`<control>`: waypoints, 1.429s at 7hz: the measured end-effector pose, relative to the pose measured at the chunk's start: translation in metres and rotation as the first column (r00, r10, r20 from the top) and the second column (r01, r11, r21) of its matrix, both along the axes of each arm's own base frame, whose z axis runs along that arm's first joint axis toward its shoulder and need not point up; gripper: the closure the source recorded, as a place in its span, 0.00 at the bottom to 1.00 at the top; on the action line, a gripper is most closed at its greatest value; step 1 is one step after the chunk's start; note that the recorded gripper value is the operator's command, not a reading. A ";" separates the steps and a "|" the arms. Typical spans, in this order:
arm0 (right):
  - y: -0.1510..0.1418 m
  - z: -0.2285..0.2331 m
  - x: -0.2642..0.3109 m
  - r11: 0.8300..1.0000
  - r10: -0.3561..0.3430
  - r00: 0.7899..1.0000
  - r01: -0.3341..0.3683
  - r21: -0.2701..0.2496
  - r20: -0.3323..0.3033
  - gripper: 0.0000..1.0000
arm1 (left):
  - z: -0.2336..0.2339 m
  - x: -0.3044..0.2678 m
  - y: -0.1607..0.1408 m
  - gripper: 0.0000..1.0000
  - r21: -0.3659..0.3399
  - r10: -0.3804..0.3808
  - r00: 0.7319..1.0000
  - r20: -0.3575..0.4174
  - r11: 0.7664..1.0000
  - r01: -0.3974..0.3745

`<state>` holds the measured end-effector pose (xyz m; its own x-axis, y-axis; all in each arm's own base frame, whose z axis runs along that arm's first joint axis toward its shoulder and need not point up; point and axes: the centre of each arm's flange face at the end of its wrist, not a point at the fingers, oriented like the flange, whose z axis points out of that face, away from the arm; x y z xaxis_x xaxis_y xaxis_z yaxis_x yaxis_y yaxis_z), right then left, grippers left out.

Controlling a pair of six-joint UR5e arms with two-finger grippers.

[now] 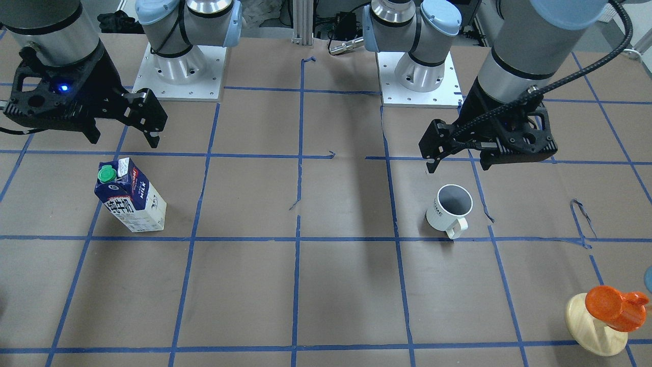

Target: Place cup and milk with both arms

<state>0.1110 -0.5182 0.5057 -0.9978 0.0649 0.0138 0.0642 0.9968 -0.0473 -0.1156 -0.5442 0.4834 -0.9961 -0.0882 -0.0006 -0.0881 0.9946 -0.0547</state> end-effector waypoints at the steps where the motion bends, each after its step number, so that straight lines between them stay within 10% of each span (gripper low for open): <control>1: 0.000 0.001 0.000 1.000 0.000 1.000 0.000 0.000 -0.003 0.00 | -0.001 0.000 0.001 0.00 0.002 0.000 1.000 0.000 1.000 0.000; 10: 0.000 0.000 -0.001 1.000 0.003 1.000 -0.003 -0.007 -0.006 0.00 | -0.008 0.035 0.004 0.00 0.023 -0.018 1.000 0.005 1.000 0.018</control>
<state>0.1105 -0.5185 0.5062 -0.9979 0.0620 0.0192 0.0609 0.9966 -0.0547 -0.0807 -0.5398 0.4753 -0.9975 -0.0702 -0.0075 -0.0699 0.9970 -0.0317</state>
